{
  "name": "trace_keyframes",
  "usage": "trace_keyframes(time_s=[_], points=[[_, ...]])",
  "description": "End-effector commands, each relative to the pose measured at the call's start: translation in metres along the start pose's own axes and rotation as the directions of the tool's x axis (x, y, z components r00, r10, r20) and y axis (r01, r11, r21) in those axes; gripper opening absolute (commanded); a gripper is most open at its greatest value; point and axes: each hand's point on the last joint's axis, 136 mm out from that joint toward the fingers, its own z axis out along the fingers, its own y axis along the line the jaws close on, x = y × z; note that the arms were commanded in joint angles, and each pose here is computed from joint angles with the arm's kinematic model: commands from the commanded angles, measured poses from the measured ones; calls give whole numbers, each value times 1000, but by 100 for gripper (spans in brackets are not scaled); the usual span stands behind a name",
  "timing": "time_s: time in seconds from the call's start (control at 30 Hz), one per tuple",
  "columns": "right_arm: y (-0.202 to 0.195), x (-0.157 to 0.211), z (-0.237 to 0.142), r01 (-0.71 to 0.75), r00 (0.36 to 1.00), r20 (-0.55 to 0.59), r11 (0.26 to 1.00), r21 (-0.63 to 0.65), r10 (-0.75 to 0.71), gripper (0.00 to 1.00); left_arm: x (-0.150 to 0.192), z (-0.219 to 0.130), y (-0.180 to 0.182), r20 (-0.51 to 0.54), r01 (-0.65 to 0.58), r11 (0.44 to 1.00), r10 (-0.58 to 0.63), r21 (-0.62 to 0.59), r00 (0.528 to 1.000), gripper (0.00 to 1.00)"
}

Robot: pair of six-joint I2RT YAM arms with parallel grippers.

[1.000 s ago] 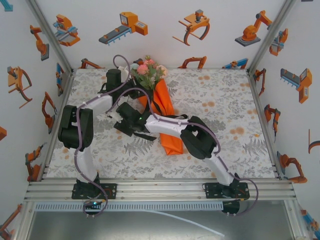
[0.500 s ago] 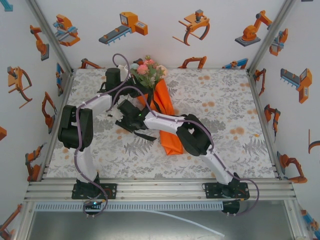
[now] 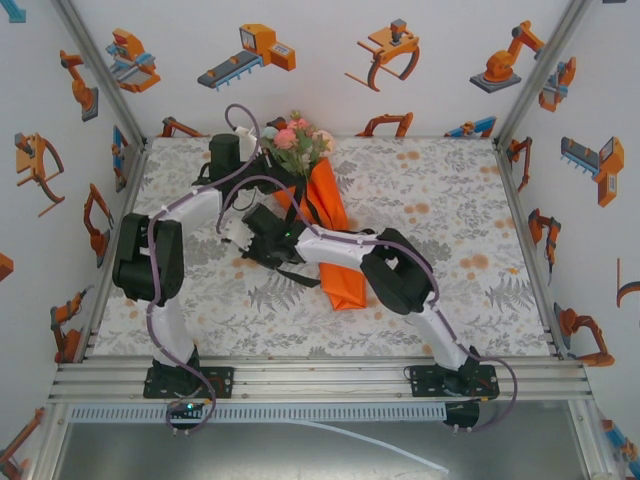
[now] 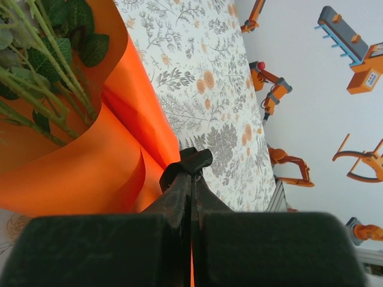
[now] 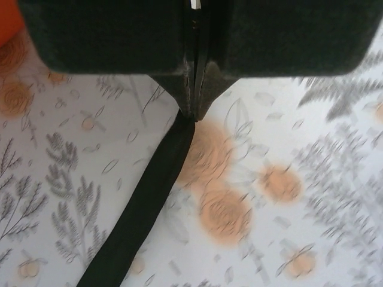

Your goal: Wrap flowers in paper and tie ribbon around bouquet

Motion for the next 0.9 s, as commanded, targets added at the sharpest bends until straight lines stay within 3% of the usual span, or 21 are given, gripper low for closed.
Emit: trace_keyframes(time_s=[0.0, 0.13, 0.37, 0.6, 0.87], points=[[9, -72, -70, 94, 963, 254, 996, 4, -92, 0, 0, -12, -15, -9, -69, 998, 69, 11, 998, 0], [6, -80, -102, 88, 934, 341, 994, 67, -106, 0, 10, -21, -27, -25, -123, 991, 124, 56, 992, 0], [0, -81, -107, 98, 905, 401, 986, 131, -144, 0, 23, -37, -53, -41, -112, 982, 119, 153, 992, 0], [6, -105, -165, 96, 847, 508, 985, 146, -158, 0, 46, -56, -47, -90, -197, 978, 203, 69, 975, 0], [7, -76, -216, -23, 804, 587, 980, 197, -100, 0, 66, -74, -46, -91, -301, 953, 304, 47, 948, 0]])
